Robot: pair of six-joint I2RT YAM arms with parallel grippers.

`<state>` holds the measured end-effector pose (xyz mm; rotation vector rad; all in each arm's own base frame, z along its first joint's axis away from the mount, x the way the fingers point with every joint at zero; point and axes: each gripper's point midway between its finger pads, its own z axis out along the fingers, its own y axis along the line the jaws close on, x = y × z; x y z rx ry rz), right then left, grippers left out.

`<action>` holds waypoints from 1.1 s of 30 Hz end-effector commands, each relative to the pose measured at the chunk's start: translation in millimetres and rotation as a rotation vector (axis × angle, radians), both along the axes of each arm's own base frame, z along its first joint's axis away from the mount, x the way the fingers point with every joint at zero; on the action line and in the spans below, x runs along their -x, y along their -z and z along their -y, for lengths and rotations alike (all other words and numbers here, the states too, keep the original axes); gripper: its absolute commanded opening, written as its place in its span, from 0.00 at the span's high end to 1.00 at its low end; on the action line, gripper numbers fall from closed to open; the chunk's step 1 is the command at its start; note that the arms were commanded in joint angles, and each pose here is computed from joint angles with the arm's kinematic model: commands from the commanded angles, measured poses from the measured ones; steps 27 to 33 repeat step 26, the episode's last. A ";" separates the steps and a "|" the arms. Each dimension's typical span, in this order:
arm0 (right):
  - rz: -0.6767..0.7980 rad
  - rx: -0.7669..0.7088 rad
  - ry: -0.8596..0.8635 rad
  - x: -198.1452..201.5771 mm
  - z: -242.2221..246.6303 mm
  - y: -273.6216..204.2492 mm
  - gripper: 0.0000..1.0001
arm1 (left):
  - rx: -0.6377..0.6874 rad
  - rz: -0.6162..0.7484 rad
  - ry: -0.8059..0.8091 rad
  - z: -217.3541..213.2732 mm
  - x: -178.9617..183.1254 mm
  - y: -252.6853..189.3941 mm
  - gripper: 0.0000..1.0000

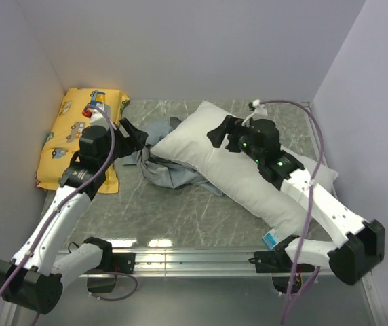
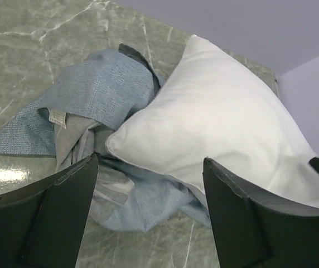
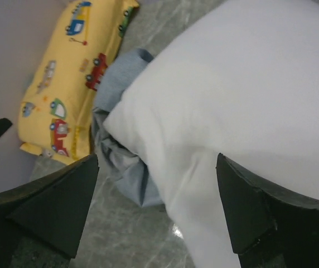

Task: Remove the pillowcase from the pillow

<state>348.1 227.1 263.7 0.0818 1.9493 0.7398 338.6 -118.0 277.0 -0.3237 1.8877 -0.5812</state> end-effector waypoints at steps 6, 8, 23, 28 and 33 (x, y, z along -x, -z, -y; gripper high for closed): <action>0.109 -0.066 0.006 57.1 38.1 -53.0 0.04 | -0.075 0.118 0.088 -6.3 50.7 -39.4 0.17; 0.112 -0.055 0.038 67.6 51.5 -47.8 0.03 | -0.080 0.137 0.085 -10.3 59.7 -42.7 0.16; 0.091 0.026 0.120 88.0 84.0 -11.8 0.00 | -0.103 0.175 0.085 -15.9 70.4 -37.6 0.14; 0.092 0.031 0.128 86.8 85.5 -12.0 0.00 | -0.097 0.198 0.075 -17.5 71.4 -43.8 0.14; 0.092 0.031 0.128 86.8 85.5 -12.0 0.00 | -0.097 0.198 0.075 -17.5 71.4 -43.8 0.14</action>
